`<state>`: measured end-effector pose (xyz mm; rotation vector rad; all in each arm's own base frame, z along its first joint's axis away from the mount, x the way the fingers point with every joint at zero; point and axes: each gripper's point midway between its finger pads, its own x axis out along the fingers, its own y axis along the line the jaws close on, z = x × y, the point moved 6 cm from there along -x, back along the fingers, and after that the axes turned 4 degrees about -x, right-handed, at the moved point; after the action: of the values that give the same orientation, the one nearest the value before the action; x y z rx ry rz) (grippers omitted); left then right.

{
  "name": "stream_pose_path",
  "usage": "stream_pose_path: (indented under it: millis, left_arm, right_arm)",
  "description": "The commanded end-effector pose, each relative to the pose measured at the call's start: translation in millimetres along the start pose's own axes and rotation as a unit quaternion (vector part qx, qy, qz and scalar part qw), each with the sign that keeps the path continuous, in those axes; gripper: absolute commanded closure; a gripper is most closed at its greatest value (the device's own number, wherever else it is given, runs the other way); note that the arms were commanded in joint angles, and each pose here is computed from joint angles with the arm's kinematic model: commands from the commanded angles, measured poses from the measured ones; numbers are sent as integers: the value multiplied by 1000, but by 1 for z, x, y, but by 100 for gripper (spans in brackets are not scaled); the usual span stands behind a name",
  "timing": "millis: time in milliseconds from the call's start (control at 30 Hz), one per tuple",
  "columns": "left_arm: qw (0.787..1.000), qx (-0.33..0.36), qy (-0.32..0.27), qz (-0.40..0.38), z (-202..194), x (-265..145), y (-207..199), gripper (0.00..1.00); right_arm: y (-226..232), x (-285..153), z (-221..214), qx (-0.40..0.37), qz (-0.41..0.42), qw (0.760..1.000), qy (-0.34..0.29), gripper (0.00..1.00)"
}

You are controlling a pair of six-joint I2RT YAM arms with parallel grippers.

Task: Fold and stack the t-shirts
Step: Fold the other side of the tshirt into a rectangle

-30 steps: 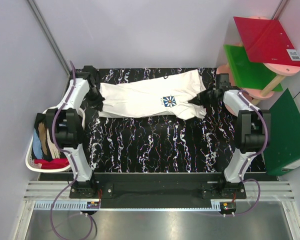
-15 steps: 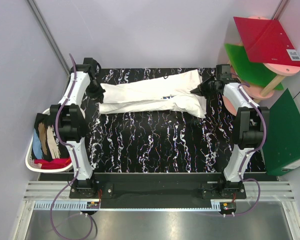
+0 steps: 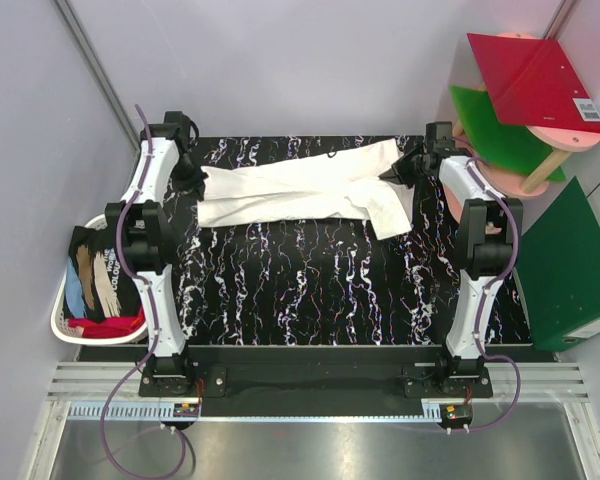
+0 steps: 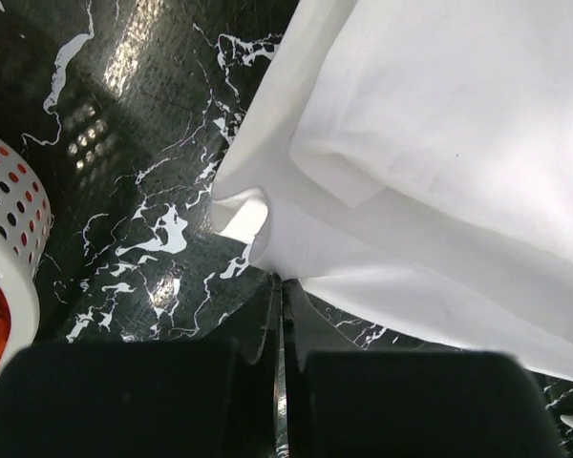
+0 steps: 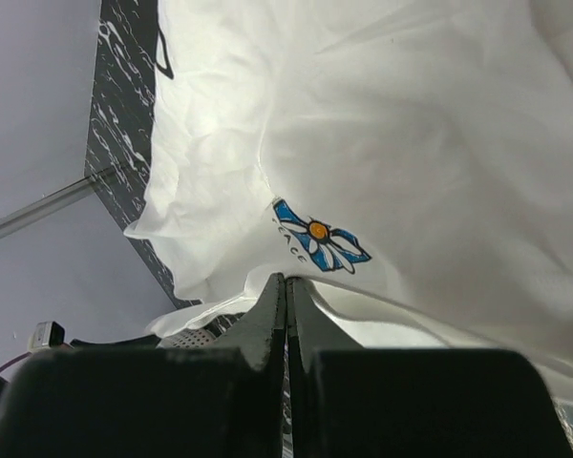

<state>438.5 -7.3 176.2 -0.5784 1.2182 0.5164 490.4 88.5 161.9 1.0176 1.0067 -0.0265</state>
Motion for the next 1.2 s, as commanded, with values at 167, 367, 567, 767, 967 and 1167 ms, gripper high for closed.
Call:
stream_pose_path:
  millis: [167, 367, 567, 767, 967, 1167]
  left_arm:
    - [1000, -15, -22, -5, 19, 1, -5, 100]
    - [999, -19, -36, -4, 29, 3, -6, 100]
    - [998, -36, -44, -3, 38, 12, -4, 100]
    - [999, -41, -7, -10, 36, 39, -8, 38]
    - [999, -44, -4, -25, 30, 21, -8, 1]
    - [999, -24, -16, -33, 22, -1, -6, 1]
  right_arm:
    - [26, 15, 27, -11, 57, 998, -31, 100]
    - [35, 26, 39, -25, 76, 996, -41, 100]
    - [45, 34, 51, -35, 93, 994, -53, 100]
    - [54, 48, 60, -39, 116, 991, -46, 100]
    - [62, 62, 70, -44, 141, 988, -38, 100]
    - [68, 76, 75, -63, 155, 985, -34, 27]
